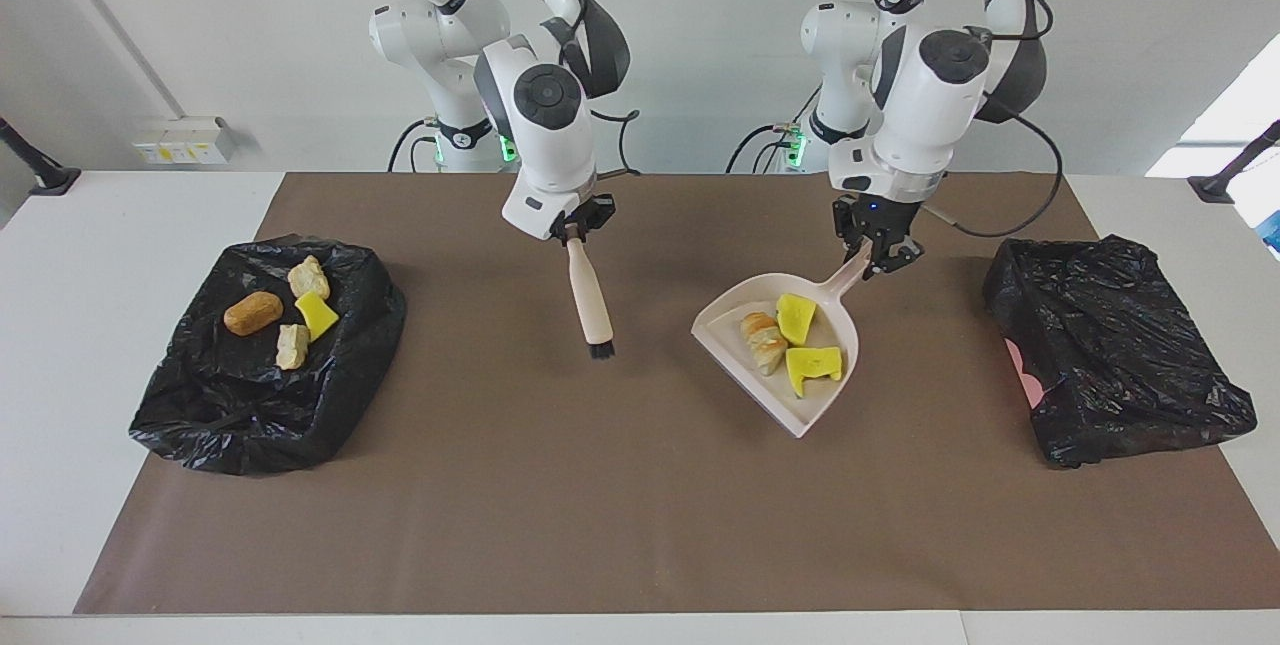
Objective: Sweep and dump trash in bin
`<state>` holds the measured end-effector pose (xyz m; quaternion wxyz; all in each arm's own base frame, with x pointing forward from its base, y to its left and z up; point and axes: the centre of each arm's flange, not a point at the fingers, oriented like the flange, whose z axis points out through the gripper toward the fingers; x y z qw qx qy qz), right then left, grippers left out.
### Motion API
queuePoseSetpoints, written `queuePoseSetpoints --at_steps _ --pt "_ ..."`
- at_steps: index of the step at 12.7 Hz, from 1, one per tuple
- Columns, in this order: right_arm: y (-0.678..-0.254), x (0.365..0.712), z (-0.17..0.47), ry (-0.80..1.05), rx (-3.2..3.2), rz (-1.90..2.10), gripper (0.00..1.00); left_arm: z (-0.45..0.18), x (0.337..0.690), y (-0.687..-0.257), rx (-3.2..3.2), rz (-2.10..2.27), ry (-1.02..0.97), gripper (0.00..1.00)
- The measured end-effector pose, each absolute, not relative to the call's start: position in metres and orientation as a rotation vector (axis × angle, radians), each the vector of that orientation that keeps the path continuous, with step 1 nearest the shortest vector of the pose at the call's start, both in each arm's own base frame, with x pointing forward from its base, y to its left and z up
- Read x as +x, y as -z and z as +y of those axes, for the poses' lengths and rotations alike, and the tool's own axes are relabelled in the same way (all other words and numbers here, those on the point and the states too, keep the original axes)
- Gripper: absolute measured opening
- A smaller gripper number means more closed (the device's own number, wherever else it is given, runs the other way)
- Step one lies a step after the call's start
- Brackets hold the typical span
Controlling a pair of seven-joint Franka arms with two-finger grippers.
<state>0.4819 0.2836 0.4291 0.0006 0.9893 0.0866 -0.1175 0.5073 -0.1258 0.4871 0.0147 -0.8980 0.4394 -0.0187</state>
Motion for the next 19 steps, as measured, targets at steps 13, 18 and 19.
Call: queuePoseSetpoints --at_steps 13,18,19 --pt "-0.332 0.318 0.467 0.245 3.124 0.031 0.26 0.217 0.517 -0.583 -3.001 0.841 0.009 0.33" --pt "-0.348 0.32 0.467 0.295 3.079 0.034 0.57 0.304 0.506 -0.572 -2.863 0.966 -0.147 0.33" --pt "-0.361 0.325 0.468 0.3 3.075 0.03 0.7 0.307 0.507 -0.571 -2.824 1.01 -0.185 0.33"
